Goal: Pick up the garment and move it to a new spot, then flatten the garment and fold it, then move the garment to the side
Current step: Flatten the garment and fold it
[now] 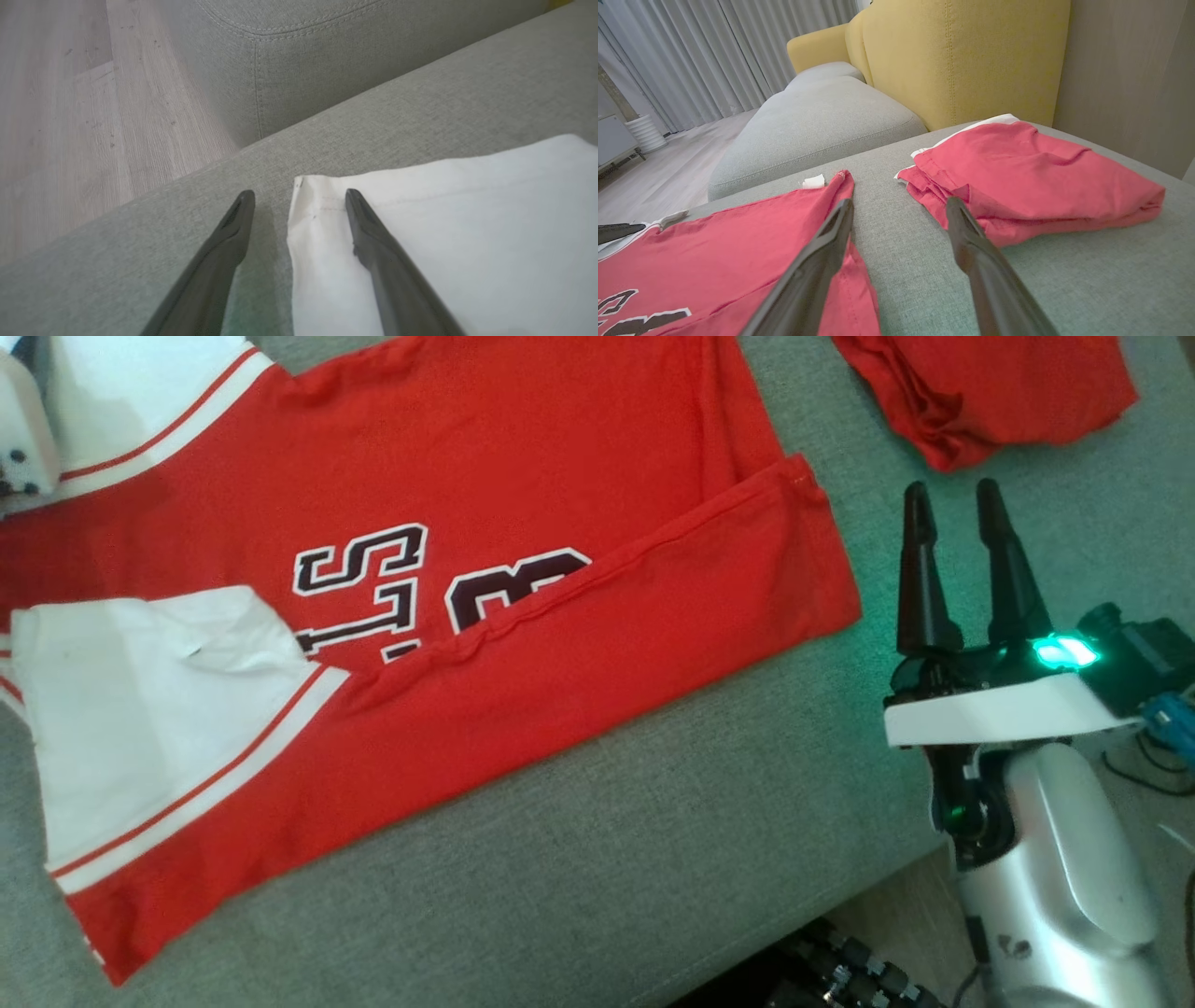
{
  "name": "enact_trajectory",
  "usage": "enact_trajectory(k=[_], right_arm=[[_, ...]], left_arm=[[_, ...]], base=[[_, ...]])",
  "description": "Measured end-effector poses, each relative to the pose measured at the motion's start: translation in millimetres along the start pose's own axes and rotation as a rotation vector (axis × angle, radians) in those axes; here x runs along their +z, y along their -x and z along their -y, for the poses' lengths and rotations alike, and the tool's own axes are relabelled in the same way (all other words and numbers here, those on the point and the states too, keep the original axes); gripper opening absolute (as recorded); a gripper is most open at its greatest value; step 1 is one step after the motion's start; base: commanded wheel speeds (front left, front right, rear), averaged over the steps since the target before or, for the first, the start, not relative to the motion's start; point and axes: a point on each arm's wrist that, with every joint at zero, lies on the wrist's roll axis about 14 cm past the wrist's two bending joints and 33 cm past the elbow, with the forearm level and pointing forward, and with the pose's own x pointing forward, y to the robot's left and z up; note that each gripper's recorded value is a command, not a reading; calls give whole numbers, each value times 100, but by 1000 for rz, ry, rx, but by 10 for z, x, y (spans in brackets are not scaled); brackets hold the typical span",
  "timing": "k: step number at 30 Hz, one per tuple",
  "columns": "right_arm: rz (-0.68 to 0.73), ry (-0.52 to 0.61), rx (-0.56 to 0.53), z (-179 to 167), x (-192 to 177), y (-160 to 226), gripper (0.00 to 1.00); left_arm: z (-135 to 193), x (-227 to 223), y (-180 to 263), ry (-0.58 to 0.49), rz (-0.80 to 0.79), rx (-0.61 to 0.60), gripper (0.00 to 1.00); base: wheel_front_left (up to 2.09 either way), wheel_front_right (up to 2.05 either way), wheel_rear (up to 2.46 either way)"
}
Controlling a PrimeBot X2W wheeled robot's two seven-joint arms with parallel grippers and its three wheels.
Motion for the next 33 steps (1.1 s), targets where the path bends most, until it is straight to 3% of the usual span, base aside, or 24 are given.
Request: enact_trajectory(k=[1, 2, 3, 4, 11, 17, 22, 27, 33], right_arm=[[3, 0, -1, 3, 8, -11, 100], [5, -1, -2, 6, 13, -19, 100], [6, -2, -3, 8, 13, -26, 100], [7, 1, -3, 11, 14, -33, 100], [27, 84, 45, -108, 83, -158, 100], [56, 169, 94, -271, 208, -311, 100], [-96, 224, 154, -435, 77, -491, 100], [-201, 310, 235, -626, 161, -771, 100], [-297, 376, 265, -703, 122, -1086, 100]], left_arm=[[22, -7, 1, 7, -11, -8, 100], [58, -13, 6, 17, -21, -19, 42], [95, -15, 15, 22, -27, -31, 3], [138, -10, 26, 18, -30, -43, 0], [242, 106, 220, 7, 53, -77, 0], [404, 642, 676, -17, 350, -107, 0], [487, 753, 1064, -33, 483, -114, 0], [553, 479, 1343, -52, 475, -130, 0], [640, 454, 1559, -84, 501, -143, 0]], base=[[0, 0, 0], [0, 0, 0], [0, 0, 0], [0, 0, 0], [0, 0, 0], [0, 0, 0], [0, 0, 0], [0, 0, 0], [0, 0, 0]])
